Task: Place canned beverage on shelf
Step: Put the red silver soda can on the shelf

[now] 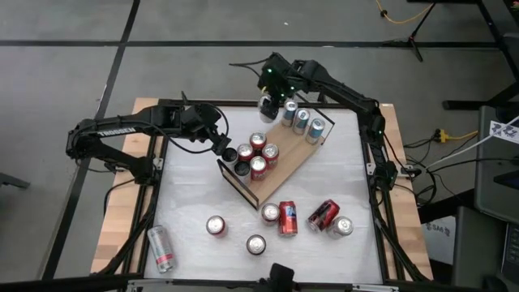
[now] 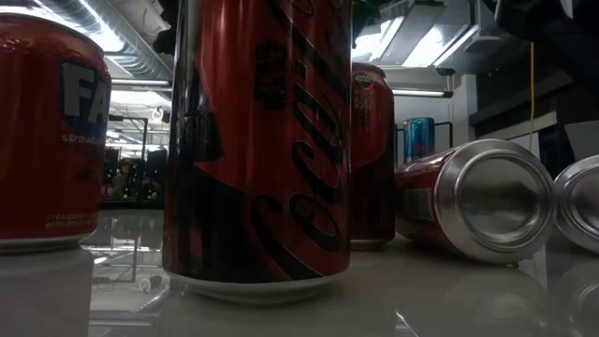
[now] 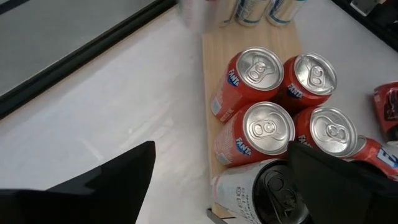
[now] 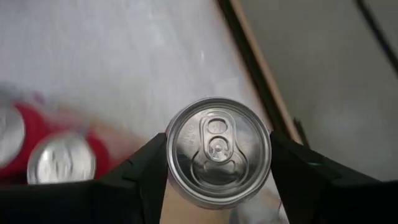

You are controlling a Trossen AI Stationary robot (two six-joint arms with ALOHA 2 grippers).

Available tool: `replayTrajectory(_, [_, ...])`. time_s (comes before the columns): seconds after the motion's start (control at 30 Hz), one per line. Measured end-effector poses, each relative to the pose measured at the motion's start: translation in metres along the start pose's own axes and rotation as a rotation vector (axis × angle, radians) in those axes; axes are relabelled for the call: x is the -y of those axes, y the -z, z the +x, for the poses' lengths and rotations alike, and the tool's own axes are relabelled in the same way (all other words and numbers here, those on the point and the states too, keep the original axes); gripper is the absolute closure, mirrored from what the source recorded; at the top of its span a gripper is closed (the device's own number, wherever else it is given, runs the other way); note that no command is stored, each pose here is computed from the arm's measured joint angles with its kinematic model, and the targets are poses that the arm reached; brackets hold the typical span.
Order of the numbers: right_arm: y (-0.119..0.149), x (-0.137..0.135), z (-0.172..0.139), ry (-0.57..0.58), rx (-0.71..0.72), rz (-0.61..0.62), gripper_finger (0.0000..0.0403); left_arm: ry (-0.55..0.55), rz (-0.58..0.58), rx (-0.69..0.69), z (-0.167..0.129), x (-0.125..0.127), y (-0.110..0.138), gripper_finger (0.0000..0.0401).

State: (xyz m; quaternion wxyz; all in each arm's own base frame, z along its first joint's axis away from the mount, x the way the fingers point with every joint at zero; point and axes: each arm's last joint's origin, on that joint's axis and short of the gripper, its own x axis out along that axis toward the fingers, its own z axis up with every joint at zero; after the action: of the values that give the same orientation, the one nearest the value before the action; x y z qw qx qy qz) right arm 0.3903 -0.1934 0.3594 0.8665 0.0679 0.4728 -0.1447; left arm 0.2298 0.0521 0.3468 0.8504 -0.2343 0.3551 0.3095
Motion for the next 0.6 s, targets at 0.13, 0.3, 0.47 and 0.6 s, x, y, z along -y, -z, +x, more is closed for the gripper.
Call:
replayTrajectory(0.13, [0.01, -0.009, 0.005, -0.01, -0.107, -0.005, 0.0171, 0.0, 0.002, 0.0, 0.0, 0.0, 0.0, 0.0047])
replayTrajectory(0.3, [0.019, -0.029, 0.013, -0.044, -0.202, -0.014, 0.017, 0.012, 0.016, -0.003, -0.001, 0.004, 0.002, 0.0047])
replayTrajectory(0.47, [0.02, -0.048, 0.017, -0.06, -0.22, -0.054, 0.0169, 0.024, 0.03, -0.007, -0.002, 0.008, 0.005, 0.0047])
replayTrajectory(0.6, [0.021, -0.054, 0.016, -0.015, -0.231, -0.067, 0.0169, 0.029, 0.037, -0.008, -0.003, 0.009, 0.006, 0.0047])
